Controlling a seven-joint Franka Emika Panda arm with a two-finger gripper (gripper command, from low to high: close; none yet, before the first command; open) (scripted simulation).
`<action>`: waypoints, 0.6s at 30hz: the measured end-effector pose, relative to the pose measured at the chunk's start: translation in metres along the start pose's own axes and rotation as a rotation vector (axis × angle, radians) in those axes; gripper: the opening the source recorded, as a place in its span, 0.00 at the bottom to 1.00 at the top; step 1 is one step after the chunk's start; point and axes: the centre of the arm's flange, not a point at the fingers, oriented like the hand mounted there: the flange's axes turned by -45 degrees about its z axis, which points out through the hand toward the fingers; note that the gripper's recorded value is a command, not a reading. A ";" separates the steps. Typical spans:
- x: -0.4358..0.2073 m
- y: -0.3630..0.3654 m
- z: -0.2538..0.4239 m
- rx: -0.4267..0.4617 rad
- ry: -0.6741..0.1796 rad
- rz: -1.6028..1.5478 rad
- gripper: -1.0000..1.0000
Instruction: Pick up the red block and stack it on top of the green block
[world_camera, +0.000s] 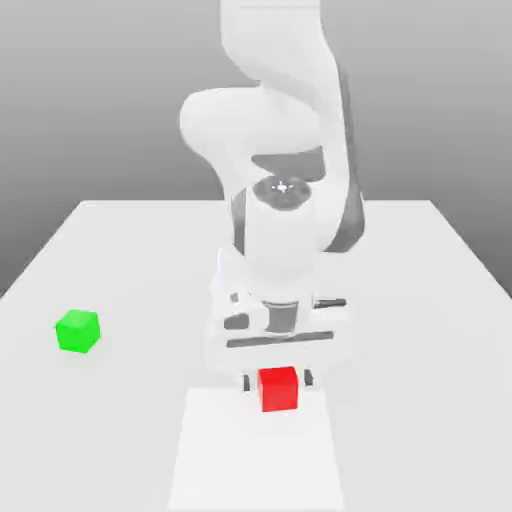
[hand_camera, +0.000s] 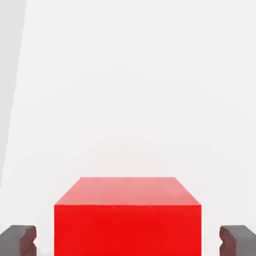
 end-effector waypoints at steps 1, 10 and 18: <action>0.000 0.000 0.000 0.000 0.000 0.000 0.00; 0.001 0.000 -0.041 -0.001 0.000 -0.001 0.00; -0.014 0.103 -0.077 -0.005 0.006 0.232 0.00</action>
